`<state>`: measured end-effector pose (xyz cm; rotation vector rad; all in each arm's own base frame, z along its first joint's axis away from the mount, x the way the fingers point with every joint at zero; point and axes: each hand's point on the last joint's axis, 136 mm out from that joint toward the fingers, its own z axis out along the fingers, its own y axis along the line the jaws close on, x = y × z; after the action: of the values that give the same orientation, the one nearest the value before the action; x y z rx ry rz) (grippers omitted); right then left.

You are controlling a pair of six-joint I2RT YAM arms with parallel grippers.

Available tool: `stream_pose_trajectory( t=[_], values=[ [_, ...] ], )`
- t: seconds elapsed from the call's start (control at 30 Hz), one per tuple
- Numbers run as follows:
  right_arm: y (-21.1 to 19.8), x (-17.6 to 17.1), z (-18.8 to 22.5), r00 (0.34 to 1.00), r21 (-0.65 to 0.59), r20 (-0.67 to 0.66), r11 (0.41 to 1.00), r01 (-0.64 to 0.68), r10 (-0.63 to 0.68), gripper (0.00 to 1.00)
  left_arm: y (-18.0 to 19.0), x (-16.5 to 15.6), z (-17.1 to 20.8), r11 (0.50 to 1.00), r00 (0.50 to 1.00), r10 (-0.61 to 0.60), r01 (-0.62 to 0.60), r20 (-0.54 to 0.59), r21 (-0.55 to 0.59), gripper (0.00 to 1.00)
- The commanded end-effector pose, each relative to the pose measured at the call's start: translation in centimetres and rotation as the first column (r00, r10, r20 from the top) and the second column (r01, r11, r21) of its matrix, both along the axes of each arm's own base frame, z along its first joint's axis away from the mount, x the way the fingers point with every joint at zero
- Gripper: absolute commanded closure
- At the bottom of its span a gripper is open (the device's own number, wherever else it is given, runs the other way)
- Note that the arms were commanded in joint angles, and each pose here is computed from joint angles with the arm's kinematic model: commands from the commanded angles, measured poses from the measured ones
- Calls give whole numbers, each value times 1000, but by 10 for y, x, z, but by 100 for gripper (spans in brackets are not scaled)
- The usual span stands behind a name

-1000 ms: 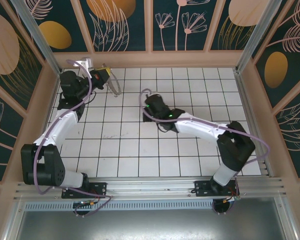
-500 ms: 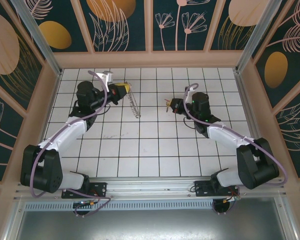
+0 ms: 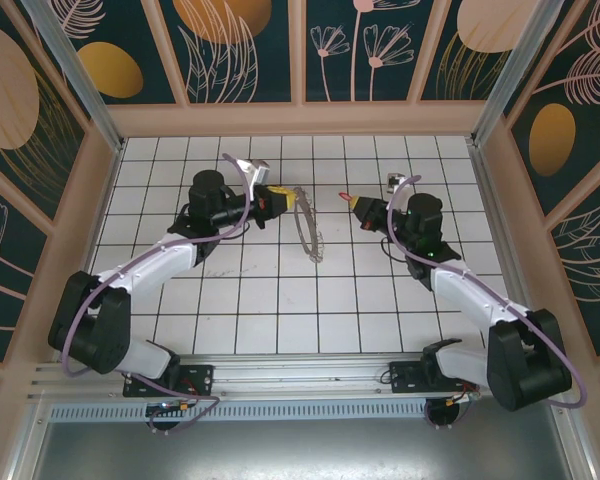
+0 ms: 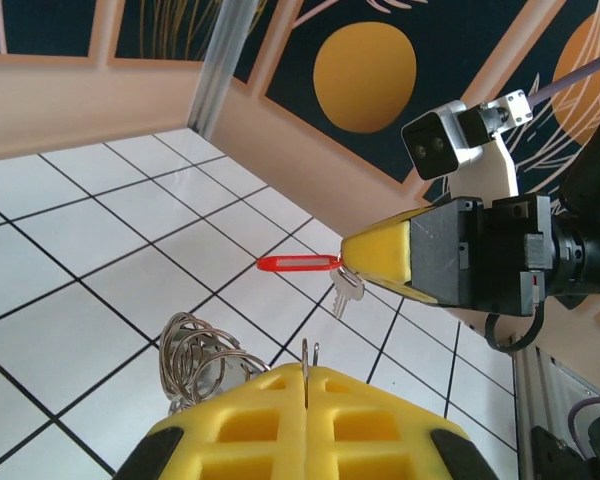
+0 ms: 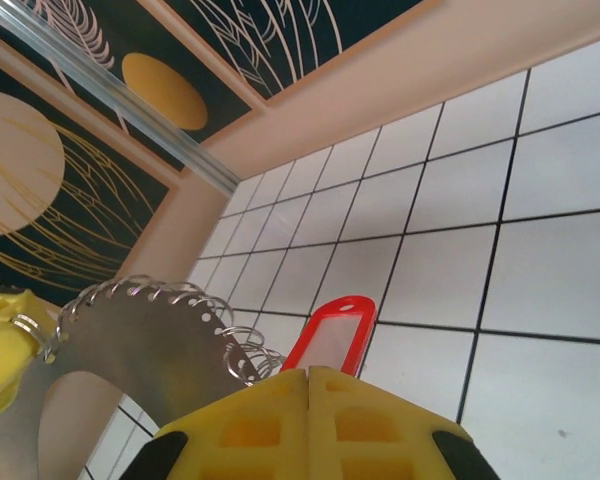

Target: Put the keys on the keyring

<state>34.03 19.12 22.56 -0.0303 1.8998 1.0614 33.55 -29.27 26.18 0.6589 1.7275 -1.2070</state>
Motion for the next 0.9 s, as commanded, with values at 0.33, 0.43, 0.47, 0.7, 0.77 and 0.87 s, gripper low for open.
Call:
stream_pose_trajectory(
  t=[0.33, 0.43, 0.47, 0.7, 0.77, 0.87],
  values=[
    [-37, -32, -110, 935, -312, -280, 942, 127, -219, 100, -37, -4, 21, 996, 994, -75, 80, 82, -50, 100],
    [-32, -37, -128, 923, -374, -305, 921, 111, -235, 100, -34, -9, 28, 996, 993, -71, 76, 95, -56, 100],
    [-30, -39, -133, 921, -390, -310, 915, 103, -236, 100, -33, -11, 29, 996, 993, -68, 74, 97, -57, 100],
    [-8, -53, -168, 912, -455, -350, 890, 34, -214, 100, -27, -18, 32, 996, 993, -58, 65, 105, -60, 100],
    [-6, -56, -176, 907, -466, -363, 885, 21, -212, 100, -26, -19, 33, 996, 993, -58, 65, 107, -62, 100],
    [-3, -59, -186, 901, -473, -380, 881, 6, -210, 100, -26, -20, 35, 996, 992, -60, 68, 113, -64, 100]
  ],
)
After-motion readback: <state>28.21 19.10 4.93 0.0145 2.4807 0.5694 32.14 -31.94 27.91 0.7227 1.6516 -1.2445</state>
